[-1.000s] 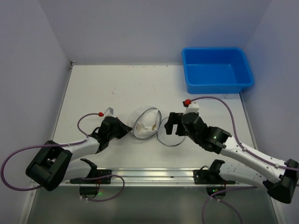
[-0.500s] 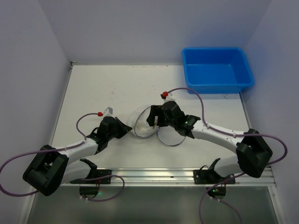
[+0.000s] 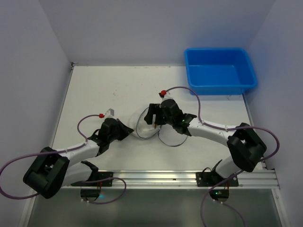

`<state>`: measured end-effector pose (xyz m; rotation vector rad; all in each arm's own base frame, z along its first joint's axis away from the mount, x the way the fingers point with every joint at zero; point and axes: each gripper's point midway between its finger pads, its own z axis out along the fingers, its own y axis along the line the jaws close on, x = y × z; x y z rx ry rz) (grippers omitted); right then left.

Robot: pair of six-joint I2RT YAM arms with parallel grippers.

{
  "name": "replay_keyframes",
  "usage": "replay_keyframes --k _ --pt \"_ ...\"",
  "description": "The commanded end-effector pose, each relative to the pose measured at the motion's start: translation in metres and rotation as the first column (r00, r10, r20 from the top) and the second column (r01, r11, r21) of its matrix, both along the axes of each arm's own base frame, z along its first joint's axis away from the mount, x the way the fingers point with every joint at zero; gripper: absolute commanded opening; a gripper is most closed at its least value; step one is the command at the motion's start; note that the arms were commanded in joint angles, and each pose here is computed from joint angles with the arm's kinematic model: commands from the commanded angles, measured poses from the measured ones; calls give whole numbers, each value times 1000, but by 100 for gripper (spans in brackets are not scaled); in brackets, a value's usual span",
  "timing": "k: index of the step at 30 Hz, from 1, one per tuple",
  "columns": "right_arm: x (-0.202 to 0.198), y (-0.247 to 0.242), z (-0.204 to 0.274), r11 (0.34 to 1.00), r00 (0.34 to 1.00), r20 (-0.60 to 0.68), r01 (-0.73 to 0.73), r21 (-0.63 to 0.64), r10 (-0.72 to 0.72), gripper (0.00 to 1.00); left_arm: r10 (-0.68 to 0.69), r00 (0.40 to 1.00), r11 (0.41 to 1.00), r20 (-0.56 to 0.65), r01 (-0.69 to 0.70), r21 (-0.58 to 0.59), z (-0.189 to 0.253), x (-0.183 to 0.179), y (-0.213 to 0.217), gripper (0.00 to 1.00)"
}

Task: Unzip the laundry bag and remove the bra

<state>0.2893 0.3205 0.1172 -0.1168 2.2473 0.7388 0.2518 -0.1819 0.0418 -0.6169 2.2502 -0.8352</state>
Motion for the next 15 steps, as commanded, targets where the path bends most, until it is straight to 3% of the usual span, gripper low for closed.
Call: replay_keyframes --k 1,8,15 --pt "17 9 18 999 999 46 15 47 -17 80 0 1000 1000 10 0 -8 2 0 -1 0" --pt "16 12 10 1000 999 47 -14 27 13 76 2 1000 1000 9 -1 -10 1 0 -1 0" --pt "20 28 21 994 992 90 -94 47 89 51 -6 1000 1000 20 6 -6 3 1 -2 0"
